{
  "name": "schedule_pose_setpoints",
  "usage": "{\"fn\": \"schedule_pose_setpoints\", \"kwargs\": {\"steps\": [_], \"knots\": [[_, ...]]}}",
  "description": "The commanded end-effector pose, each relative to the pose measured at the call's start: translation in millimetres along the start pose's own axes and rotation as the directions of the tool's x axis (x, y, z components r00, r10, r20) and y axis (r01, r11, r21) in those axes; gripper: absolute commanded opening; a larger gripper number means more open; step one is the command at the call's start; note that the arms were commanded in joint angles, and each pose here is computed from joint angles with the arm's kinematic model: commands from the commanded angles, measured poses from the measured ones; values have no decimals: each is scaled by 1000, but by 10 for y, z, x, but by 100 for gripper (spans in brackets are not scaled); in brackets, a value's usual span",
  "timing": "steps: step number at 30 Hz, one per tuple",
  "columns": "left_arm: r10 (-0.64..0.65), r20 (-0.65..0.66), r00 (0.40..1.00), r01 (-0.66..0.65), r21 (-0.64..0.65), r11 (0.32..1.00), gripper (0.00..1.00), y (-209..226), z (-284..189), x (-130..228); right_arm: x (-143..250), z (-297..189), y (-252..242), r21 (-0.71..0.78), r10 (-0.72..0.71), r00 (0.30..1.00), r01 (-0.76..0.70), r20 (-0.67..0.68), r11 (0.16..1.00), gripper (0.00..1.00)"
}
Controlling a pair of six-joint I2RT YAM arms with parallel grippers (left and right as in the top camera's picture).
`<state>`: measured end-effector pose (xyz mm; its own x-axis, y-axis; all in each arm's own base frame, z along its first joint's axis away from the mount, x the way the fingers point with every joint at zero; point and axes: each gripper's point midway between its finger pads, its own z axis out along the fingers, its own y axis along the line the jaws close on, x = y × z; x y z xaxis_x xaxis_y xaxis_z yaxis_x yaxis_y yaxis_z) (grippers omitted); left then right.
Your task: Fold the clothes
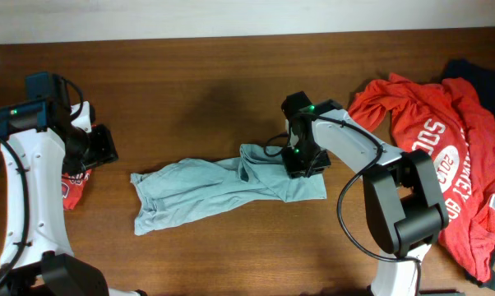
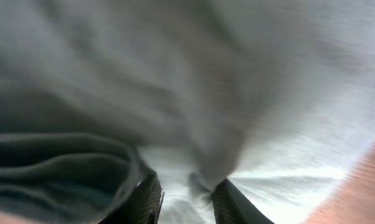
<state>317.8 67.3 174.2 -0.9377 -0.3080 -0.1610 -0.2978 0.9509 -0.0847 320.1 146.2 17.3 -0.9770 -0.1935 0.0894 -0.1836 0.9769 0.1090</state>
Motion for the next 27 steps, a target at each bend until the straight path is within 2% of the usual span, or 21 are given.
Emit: {"fn": "schedule_pose_setpoints", "kwargs": {"steps": [1, 2, 4, 10, 13, 17, 20, 22, 25, 27], "knots": [[9, 6, 1000, -9, 8, 1000, 53, -12, -17, 1, 11, -83, 435, -207, -164, 986, 166, 26, 964, 33], [9, 6, 1000, -9, 8, 1000, 53, -12, -17, 1, 26, -96, 520, -245, -203, 978, 206, 35, 948, 33], [9, 7, 1000, -9, 8, 1000, 53, -13, -17, 1, 133, -161, 899, -380, -370, 924, 376, 92, 845, 33], [9, 6, 1000, -9, 8, 1000, 53, -12, -17, 1, 398, -140, 1233, -408, -555, 825, 546, 108, 732, 33], [9, 6, 1000, -9, 8, 1000, 53, -12, -17, 1, 352, -200, 1258, -401, -549, 828, 545, 119, 736, 33], [9, 3, 1000, -9, 8, 1000, 54, -11, -17, 10, 134, -594, 1103, -343, -511, 845, 533, 158, 774, 30], [9, 1, 1000, -9, 8, 1000, 66, -12, -15, 13, -60, -881, 746, -182, -428, 890, 452, 158, 873, 30], [8, -15, 1000, -8, 7, 1000, 72, -7, 13, 52, -204, -1111, 287, 2, -273, 947, 277, 168, 961, 30], [5, -51, 999, -4, 15, 1000, 77, -9, 150, 143, -248, -1317, -146, 105, -104, 973, 84, 208, 991, 30], [32, -100, 994, -23, 87, 996, 77, -103, 408, 301, -205, -1404, -483, 111, -7, 978, -17, 211, 994, 39]]}}
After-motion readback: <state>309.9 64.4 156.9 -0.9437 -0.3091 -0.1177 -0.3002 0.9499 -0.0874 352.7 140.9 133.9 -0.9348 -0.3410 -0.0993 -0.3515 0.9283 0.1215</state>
